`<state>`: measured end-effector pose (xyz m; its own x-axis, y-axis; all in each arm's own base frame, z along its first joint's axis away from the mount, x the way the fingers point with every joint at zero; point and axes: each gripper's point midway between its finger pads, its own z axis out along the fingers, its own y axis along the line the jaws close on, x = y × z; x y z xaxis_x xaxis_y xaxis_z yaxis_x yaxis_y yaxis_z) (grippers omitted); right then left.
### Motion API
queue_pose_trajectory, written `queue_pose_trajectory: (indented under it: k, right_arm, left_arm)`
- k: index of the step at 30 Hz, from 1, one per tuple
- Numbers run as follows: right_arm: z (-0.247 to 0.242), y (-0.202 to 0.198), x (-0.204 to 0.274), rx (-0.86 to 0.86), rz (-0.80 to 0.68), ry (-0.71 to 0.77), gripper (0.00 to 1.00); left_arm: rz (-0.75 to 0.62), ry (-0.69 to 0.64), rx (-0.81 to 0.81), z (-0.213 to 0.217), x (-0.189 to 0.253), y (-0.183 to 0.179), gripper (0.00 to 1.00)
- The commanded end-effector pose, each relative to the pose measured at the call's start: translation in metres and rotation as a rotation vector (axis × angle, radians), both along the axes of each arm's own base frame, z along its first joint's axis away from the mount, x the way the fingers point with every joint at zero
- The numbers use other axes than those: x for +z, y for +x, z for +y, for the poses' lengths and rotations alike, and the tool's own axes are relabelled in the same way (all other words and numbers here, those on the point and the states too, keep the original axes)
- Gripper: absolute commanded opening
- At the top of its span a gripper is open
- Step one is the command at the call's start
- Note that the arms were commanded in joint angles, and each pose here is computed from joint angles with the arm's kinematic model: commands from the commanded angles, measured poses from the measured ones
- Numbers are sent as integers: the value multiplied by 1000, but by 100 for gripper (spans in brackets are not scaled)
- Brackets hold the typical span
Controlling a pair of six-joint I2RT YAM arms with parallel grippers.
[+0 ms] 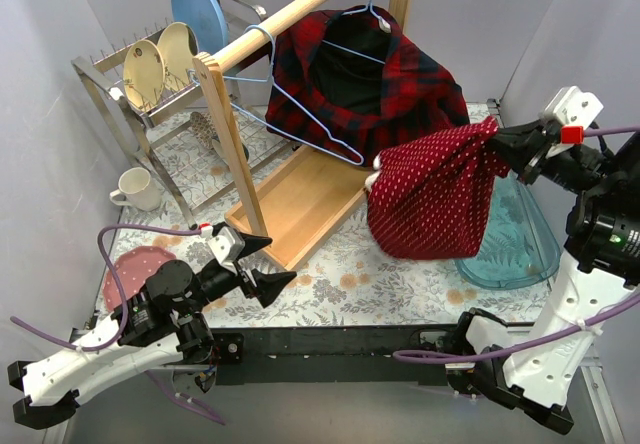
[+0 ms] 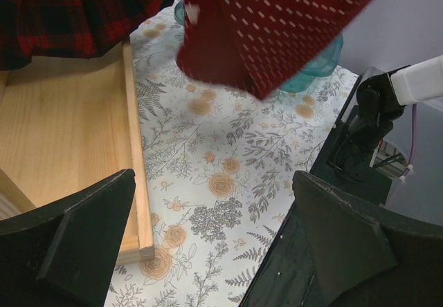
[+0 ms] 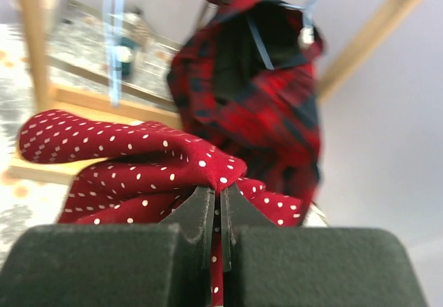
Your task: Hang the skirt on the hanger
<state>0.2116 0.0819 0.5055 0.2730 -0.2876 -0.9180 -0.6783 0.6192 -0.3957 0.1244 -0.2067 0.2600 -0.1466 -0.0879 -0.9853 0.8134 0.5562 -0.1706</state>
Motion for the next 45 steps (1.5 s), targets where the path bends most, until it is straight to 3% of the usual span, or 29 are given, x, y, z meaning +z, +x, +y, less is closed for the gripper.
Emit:
queue_pose_trajectory:
  k: [1, 11, 15, 23, 24, 25, 26, 27, 30, 35, 39, 45]
  right_arm:
    - [23, -23, -19, 176, 36, 45, 1]
    - [41, -14, -126, 280, 154, 31, 1]
    - [82, -21, -162, 406, 230, -32, 1]
    - [128, -30, -213, 500, 270, -190, 1]
    - [136, -34, -226, 527, 286, -213, 4]
    - [135, -34, -257, 516, 332, -251, 15]
    - [136, -34, -272, 524, 321, -291, 31]
    - [135, -37, -290, 528, 343, -323, 57]
    - [120, -34, -317, 454, 365, -389, 80]
    - [88, -10, -313, 221, 322, -414, 91]
    - [62, 6, -328, 134, 457, -392, 91]
    - [39, 24, -347, 110, 695, -290, 88]
  left_arm:
    - [-26, -27, 5, 3, 12, 0, 98]
    - [-26, -21, 6, 1, 11, 1, 98]
    - [-20, -16, 11, 1, 9, 2, 98]
    - [-14, -7, 16, -1, 5, 4, 98]
    - [-10, -6, 12, -2, 5, 4, 98]
    - [-6, -3, 14, -2, 4, 4, 98]
    - [9, -12, 13, -3, 4, 4, 98]
    - [23, -10, 10, -5, 2, 4, 98]
    - [79, -17, -28, -15, 0, -1, 98]
    - [217, 21, -117, -41, -11, -11, 98]
    - [428, 195, -160, -78, -63, -12, 98]
    - [417, 319, -101, -118, -90, -2, 98]
